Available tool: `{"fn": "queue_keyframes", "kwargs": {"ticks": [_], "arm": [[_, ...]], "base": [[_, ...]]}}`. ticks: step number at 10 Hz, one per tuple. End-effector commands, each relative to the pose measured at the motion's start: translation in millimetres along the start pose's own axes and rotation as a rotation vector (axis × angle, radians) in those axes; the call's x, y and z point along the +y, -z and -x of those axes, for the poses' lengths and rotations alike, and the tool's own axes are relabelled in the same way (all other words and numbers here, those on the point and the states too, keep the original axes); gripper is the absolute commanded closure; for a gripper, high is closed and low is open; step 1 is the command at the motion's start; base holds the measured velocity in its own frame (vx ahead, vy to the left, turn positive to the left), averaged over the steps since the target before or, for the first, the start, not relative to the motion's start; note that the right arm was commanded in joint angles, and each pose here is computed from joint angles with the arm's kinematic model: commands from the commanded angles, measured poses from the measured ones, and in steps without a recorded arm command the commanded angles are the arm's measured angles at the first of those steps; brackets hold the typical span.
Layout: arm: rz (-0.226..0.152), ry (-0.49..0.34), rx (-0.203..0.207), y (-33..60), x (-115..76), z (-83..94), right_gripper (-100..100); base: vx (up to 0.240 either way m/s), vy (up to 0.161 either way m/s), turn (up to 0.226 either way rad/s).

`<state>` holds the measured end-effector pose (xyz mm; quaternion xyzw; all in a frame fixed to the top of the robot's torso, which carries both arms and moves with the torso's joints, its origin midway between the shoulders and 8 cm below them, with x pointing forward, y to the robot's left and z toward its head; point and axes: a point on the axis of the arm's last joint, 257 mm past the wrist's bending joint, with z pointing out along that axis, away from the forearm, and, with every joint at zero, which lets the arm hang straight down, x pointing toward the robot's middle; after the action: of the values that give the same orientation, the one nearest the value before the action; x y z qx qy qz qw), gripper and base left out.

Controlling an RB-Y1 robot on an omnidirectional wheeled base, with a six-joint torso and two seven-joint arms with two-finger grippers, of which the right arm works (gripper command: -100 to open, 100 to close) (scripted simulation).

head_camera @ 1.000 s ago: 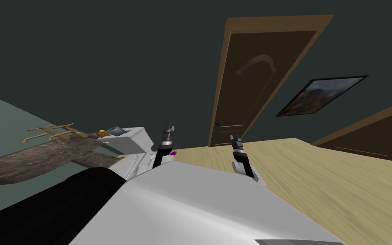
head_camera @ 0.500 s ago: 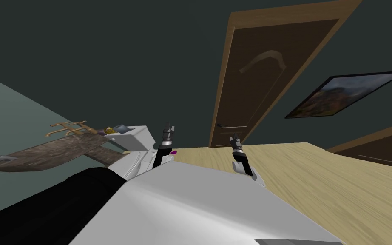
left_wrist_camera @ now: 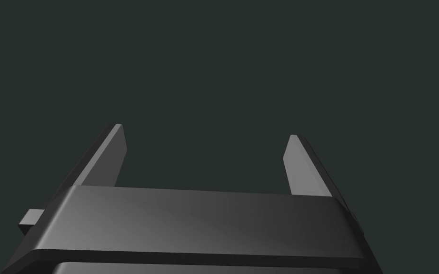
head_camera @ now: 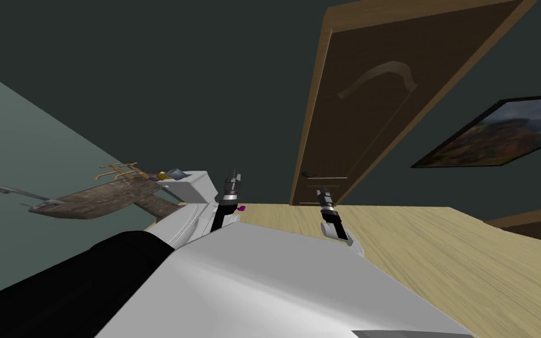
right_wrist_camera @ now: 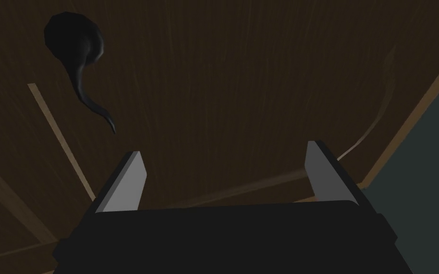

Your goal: Pull the door open

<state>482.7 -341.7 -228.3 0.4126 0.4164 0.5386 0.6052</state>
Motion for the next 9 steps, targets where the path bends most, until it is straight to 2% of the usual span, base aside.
{"fn": "queue_keyframes", "kwargs": {"ticks": [1, 2, 3, 4, 5, 6, 8, 9], "arm": [[-0.026, 0.003, -0.004, 0.2, -12.4, 6.0, -100], [-0.041, 0.004, -0.006, 3.3, -18.8, 7.3, -100], [-0.049, 0.006, -0.007, -0.1, -23.4, 10.8, -100], [-0.065, 0.007, -0.01, 3.5, -30.3, 12.3, -100], [-0.073, 0.01, -0.012, 0.2, -34.6, 16.0, -100], [-0.089, 0.011, -0.015, 3.9, -41.3, 17.6, -100], [-0.118, 0.017, -0.023, 1.0, -54.6, 26.8, -100], [-0.135, 0.018, -0.026, 5.3, -61.5, 28.5, -100]], "base": [[0.038, -0.069, 0.129], [0.028, -0.062, 0.08], [0.016, -0.058, 0.134], [0.011, -0.052, 0.072], [0.015, -0.063, 0.129], [0.021, -0.054, 0.075], [0.035, -0.075, 0.169], [0.024, -0.075, 0.075]]}}
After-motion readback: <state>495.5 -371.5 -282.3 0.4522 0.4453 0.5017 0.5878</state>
